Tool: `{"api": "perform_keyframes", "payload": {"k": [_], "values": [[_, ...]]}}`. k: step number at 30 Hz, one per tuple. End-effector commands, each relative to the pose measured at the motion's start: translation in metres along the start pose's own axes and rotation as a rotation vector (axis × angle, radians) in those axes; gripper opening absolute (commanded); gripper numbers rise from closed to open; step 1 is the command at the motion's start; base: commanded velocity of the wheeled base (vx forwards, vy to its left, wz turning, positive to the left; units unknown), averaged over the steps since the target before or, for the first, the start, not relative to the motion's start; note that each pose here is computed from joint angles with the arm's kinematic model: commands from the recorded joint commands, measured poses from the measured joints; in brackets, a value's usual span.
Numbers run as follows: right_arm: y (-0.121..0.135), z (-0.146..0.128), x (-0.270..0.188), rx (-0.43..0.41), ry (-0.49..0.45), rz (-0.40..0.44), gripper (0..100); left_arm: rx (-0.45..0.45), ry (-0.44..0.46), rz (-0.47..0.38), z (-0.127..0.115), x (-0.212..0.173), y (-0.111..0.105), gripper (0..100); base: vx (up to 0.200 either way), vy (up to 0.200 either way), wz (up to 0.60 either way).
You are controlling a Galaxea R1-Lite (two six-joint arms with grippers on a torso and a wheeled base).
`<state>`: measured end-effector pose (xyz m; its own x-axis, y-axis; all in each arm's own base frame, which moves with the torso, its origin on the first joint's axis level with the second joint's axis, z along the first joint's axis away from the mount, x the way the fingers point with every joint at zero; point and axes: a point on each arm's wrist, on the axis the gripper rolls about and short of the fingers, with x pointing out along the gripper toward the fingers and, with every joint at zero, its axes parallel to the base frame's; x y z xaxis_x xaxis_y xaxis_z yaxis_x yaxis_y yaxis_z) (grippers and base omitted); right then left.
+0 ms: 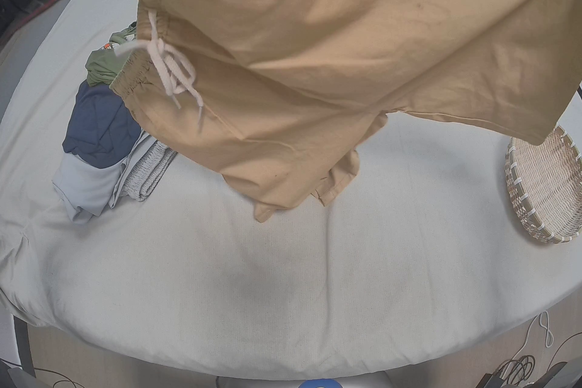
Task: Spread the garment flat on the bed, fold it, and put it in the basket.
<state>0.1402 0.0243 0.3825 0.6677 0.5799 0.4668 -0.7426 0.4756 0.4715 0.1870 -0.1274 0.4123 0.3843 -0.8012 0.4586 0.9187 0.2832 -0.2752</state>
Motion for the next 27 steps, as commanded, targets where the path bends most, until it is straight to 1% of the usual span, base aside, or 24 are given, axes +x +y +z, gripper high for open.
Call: {"api": "perform_keyframes", "payload": {"k": [1,5,6,9,15,17,18,19,21,23,24,25,26,27], "values": [[0.041,0.031,-0.011,-0.083,-0.082,0.048,0,0.019,-0.047,-0.074,0.020,0.005,-0.024,0,0.000,0.000,0.00],[0.072,0.051,-0.019,-0.128,-0.123,0.081,0,0.022,-0.054,-0.082,0.022,0.003,-0.027,0,0.000,0.000,0.00],[0.072,0.051,-0.019,-0.128,-0.123,0.081,0,0.022,-0.054,-0.082,0.022,0.003,-0.027,0,0.000,0.000,0.00],[0.096,0.064,-0.025,-0.145,-0.136,0.101,0,0.026,-0.060,-0.088,0.025,0.002,-0.029,0,0.000,0.000,0.00],[0.110,0.071,-0.027,-0.161,-0.128,0.134,0,0.018,-0.047,-0.070,0.018,0.002,-0.024,0,0.000,0.000,0.00],[0.108,0.070,-0.027,-0.156,-0.117,0.131,0,0.004,-0.031,-0.035,0.010,-0.002,-0.019,0,0.000,0.000,0.00],[0.106,0.068,-0.027,-0.150,-0.108,0.128,0,0.002,-0.032,-0.019,0.008,-0.006,-0.020,0,0.000,0.000,0.00],[0.106,0.068,-0.027,-0.150,-0.108,0.128,0,0.002,-0.032,-0.019,0.008,-0.006,-0.020,0,0.000,0.000,0.00],[0.087,0.054,-0.025,-0.103,-0.050,0.092,0,-0.027,-0.009,0.047,-0.005,-0.028,-0.023,0,0.000,0.000,0.00],[0.082,0.049,-0.027,-0.087,-0.032,0.078,0,-0.033,0.001,0.060,-0.009,-0.036,-0.025,0,0.000,0.000,0.00],[0.069,0.037,-0.029,-0.057,0.005,0.051,0,-0.042,0.017,0.070,-0.015,-0.051,-0.030,0,0.000,0.000,0.00],[0.060,0.030,-0.029,-0.039,0.025,0.033,0,-0.048,0.025,0.081,-0.018,-0.058,-0.032,0,0.000,0.000,0.00],[0.059,0.029,-0.029,-0.037,0.027,0.031,0,-0.048,0.026,0.081,-0.018,-0.059,-0.032,0,0.000,0.000,0.00],[0.047,0.019,-0.029,-0.015,0.050,0.008,0,-0.048,0.035,0.100,-0.022,-0.070,-0.034,0,0.000,0.000,0.00]]}}
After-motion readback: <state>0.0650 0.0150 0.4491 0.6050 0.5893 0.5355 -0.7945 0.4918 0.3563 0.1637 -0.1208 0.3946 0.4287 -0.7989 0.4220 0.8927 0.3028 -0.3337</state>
